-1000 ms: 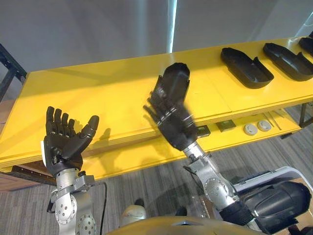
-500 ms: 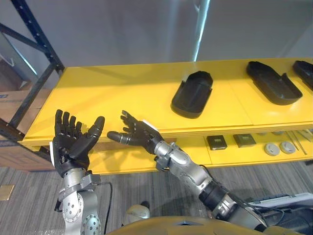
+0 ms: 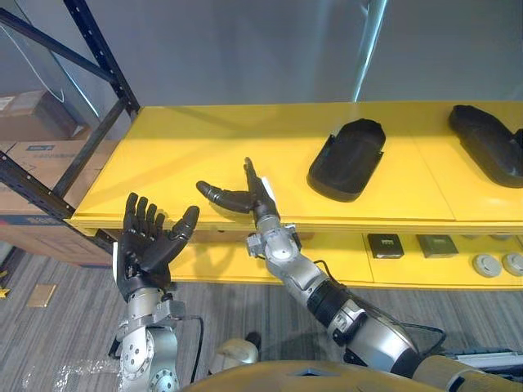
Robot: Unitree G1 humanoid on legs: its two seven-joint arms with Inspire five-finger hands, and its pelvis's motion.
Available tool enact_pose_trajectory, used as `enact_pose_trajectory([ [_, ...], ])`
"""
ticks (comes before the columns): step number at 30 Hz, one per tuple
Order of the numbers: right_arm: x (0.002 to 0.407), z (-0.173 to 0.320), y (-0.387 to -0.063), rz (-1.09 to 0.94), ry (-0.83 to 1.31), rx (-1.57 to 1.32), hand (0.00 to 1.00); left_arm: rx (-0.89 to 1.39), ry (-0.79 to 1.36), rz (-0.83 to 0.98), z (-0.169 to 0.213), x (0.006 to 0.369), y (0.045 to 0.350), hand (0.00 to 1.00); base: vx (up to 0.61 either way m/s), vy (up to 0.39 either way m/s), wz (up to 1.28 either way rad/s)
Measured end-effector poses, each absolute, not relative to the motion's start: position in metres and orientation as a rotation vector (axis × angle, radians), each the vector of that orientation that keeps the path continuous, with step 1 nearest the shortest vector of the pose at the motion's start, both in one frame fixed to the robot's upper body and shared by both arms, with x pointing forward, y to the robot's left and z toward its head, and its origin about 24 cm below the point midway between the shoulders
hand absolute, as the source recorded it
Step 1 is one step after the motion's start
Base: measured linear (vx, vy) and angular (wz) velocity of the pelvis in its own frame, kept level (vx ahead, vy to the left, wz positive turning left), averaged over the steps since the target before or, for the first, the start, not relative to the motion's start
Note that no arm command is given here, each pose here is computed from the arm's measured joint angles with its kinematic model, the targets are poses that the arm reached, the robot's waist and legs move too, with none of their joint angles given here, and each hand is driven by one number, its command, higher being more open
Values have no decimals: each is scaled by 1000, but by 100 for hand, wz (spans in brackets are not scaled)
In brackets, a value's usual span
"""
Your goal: Walk over and take three plastic housings, then place them on the shelf
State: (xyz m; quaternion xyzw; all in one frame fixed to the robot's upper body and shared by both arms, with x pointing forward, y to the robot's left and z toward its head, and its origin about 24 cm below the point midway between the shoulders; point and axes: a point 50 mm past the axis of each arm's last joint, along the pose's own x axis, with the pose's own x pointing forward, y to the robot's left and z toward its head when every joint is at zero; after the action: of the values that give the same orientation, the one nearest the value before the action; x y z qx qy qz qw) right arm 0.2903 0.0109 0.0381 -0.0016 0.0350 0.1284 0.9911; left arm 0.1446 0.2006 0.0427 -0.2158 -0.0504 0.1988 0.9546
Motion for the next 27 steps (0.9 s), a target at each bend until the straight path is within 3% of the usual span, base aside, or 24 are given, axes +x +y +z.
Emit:
enact_pose_trajectory([
  [16, 312, 42, -39, -112, 38, 25, 100, -470, -47, 302, 31, 147, 182, 100, 0, 17, 2],
  [27, 314, 43, -45, -137, 10, 50, 100, -469, -47, 301, 31, 147, 182, 100, 1, 13, -4],
])
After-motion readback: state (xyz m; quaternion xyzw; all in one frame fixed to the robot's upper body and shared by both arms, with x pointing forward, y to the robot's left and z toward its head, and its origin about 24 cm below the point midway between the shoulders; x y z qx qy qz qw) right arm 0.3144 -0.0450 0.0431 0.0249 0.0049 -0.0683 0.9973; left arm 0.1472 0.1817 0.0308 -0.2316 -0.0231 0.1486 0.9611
